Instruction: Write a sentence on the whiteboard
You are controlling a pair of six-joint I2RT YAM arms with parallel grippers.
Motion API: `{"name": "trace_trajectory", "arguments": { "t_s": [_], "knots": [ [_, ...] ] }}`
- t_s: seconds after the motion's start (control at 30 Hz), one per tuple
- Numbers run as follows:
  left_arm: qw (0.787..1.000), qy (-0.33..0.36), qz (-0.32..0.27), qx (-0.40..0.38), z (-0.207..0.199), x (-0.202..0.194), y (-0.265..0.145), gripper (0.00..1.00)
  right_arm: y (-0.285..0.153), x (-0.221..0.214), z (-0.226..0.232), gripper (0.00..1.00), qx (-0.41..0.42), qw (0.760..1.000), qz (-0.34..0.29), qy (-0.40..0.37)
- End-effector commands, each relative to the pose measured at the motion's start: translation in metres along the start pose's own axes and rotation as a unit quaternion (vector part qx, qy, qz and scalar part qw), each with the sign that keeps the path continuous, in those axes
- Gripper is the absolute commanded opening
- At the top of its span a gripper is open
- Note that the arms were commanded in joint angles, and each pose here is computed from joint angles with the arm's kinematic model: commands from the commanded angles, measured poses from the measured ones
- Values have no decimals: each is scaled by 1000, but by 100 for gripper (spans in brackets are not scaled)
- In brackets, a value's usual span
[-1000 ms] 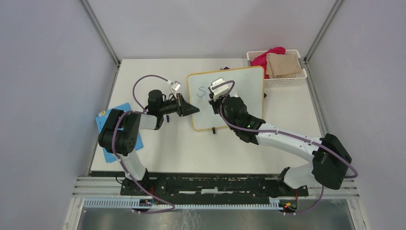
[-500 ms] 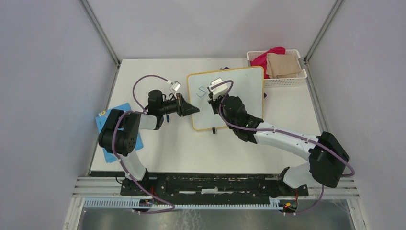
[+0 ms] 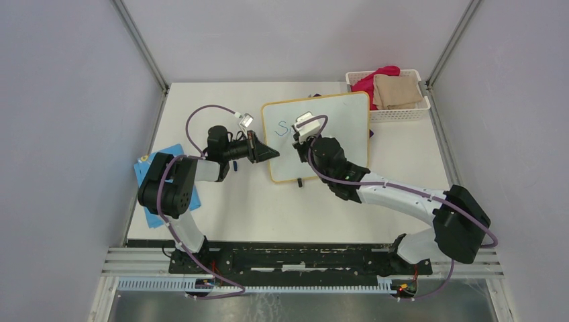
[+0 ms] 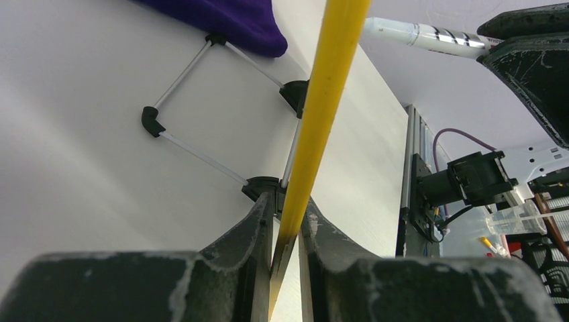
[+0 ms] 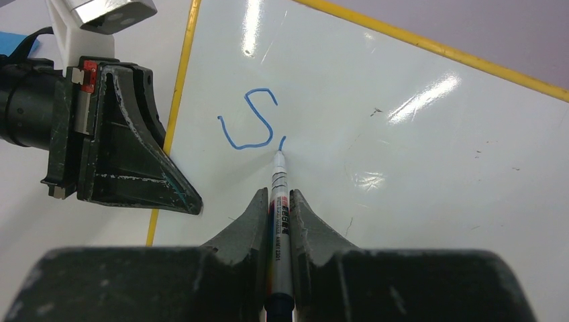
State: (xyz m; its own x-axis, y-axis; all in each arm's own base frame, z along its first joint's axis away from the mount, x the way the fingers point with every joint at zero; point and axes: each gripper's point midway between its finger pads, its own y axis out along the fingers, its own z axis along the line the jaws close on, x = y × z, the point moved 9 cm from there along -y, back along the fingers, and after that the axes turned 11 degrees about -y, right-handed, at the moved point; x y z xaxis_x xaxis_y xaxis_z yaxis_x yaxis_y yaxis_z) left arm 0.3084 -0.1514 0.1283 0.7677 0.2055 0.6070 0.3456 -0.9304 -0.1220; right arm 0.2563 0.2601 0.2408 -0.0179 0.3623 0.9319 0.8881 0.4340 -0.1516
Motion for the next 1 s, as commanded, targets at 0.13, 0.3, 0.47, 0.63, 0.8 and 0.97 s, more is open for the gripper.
{"name": "trace_trajectory", "arguments": {
  "t_s": [0.13, 0.3, 0.47, 0.63, 0.8, 0.97],
  "knots": [
    [1000, 20, -13, 8, -4, 5, -3, 2, -2, 4, -5, 0, -6, 1000, -8, 12],
    [1000, 20, -12, 8, -4, 4, -2, 2, 2, 16, -8, 0, -13, 1000, -21, 15],
    [1000, 20, -11, 7, -4, 4, -2, 2, 7, 23, -10, 0, -22, 999, -26, 13],
    [1000, 20, -11, 7, -4, 4, -2, 2, 9, 28, -11, 0, -25, 999, -30, 13],
    [1000, 20, -11, 7, -4, 4, -2, 2, 11, 27, -19, 0, -41, 999, -24, 14],
    [1000, 20, -11, 7, -4, 4, -2, 2, 9, 23, -24, 0, -48, 999, -19, 14]
  ]
}}
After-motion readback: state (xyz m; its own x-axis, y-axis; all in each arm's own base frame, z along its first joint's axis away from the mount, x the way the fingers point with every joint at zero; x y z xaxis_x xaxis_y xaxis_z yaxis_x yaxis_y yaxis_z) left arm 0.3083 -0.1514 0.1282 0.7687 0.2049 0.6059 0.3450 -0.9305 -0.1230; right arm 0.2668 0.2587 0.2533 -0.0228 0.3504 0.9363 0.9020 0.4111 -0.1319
